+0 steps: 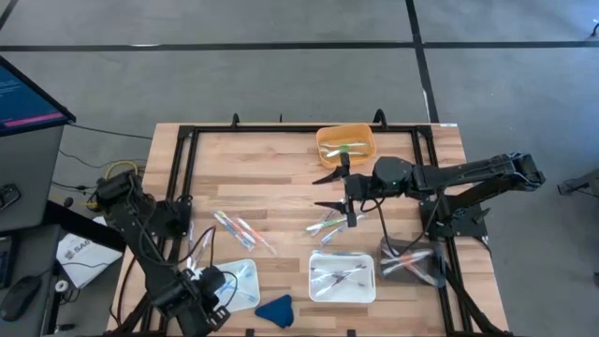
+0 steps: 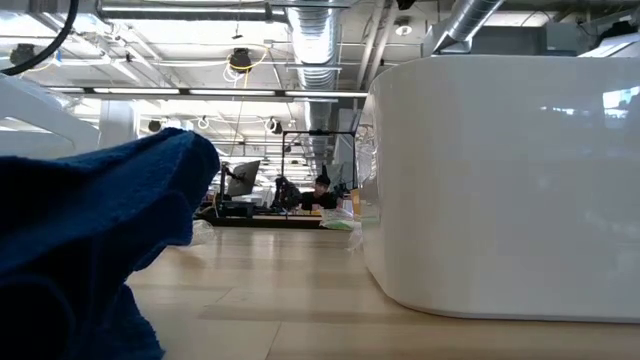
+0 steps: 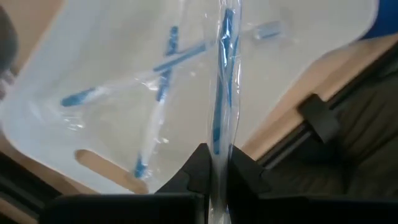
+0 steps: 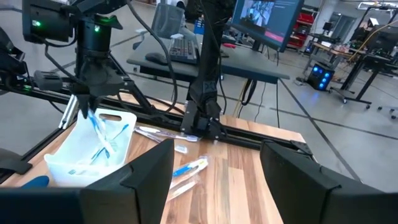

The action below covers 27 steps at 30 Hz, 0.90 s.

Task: Pick & Place Toothbrushes
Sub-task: Put the blue toothbrush into the left white bin

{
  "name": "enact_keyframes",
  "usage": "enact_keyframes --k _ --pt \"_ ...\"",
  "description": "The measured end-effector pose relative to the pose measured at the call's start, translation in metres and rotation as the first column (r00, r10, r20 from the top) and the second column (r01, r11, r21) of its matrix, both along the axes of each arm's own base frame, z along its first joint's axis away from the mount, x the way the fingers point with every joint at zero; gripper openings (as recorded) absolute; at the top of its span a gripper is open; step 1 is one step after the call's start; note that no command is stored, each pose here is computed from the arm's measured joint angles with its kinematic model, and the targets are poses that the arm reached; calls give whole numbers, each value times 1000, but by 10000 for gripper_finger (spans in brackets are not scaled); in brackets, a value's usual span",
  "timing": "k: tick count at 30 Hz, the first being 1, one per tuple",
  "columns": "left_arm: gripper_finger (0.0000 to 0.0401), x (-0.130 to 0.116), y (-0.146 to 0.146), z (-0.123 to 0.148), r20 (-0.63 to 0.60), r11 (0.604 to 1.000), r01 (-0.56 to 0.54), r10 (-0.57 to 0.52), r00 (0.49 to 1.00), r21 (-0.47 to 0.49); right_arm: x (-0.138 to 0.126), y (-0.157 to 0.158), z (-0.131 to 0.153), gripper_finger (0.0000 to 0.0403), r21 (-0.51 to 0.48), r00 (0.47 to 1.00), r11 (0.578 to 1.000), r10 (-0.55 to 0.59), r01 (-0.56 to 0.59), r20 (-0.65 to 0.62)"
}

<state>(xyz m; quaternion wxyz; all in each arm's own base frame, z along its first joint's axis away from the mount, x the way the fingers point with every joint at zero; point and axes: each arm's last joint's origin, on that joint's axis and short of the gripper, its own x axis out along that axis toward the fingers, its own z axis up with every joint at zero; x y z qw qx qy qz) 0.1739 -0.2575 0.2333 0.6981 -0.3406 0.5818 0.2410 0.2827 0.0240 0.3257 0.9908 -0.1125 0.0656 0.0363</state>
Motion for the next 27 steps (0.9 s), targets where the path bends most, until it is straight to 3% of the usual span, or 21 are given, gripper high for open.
enact_keyframes --k 8,14,27 --pt "17 9 7 -2 -2 998 56 -56 998 40 0 0 0 233 1 1000 1000 2 -2 -3" --pt "17 20 8 -16 -69 993 99 -95 993 57 0 0 0 233 1 1000 1000 2 -2 -4" --pt "17 18 4 -22 -92 991 121 -115 989 63 0 0 0 233 9 1000 1000 1 -1 -5"
